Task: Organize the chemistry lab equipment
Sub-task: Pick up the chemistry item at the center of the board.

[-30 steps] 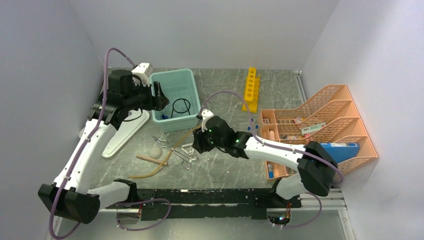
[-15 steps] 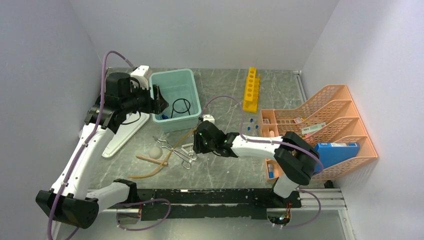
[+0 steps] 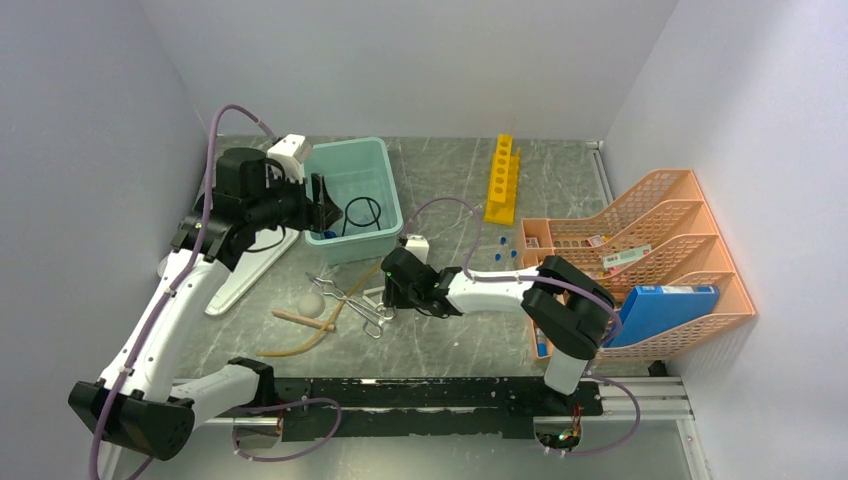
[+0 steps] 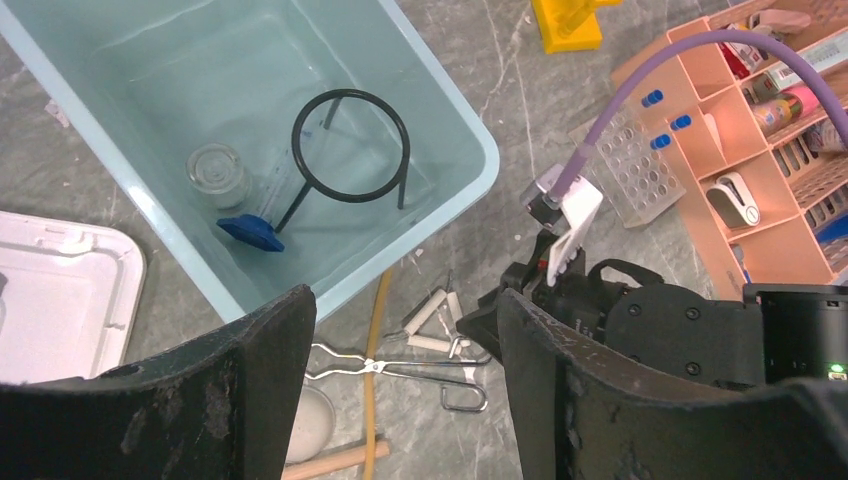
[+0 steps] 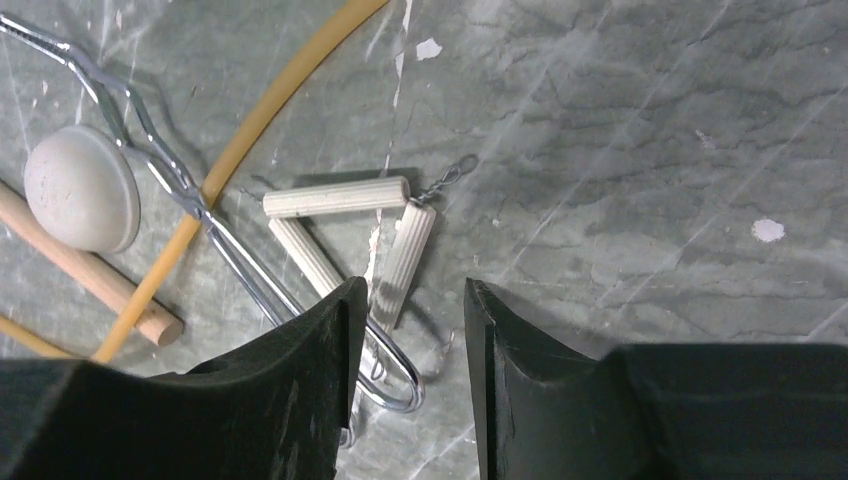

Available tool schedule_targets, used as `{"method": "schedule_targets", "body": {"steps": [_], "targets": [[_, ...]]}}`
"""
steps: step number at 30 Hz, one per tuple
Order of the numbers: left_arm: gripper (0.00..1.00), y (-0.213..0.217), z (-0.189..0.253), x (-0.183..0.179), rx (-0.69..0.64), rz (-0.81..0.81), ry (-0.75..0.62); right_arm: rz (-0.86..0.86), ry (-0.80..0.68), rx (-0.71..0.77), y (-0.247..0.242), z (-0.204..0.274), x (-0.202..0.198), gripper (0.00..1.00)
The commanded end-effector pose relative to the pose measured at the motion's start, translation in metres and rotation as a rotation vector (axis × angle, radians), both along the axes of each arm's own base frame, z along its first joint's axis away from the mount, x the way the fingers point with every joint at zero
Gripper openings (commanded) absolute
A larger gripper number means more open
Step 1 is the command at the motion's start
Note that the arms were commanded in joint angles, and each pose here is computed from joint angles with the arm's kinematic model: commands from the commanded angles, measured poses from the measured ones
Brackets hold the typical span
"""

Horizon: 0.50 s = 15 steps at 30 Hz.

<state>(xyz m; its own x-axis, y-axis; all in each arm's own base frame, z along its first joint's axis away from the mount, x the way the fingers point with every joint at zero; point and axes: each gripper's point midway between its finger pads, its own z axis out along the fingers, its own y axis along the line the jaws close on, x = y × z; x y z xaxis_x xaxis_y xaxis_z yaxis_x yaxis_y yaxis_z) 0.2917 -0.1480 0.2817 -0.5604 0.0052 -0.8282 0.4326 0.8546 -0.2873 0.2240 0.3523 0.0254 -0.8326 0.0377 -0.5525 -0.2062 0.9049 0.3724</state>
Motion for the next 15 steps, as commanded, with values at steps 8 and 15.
{"method": "schedule_targets", "body": {"steps": [8,15], "targets": [[0.72,-0.014,0.004,-0.010,0.035,-0.060,-0.033,-0.126,-0.016,-0.047,0.002,-0.008,0.016,0.44],[0.72,-0.019,0.001,-0.011,0.045,-0.072,-0.025,-0.126,-0.023,-0.118,-0.006,-0.017,0.012,0.37]]}}
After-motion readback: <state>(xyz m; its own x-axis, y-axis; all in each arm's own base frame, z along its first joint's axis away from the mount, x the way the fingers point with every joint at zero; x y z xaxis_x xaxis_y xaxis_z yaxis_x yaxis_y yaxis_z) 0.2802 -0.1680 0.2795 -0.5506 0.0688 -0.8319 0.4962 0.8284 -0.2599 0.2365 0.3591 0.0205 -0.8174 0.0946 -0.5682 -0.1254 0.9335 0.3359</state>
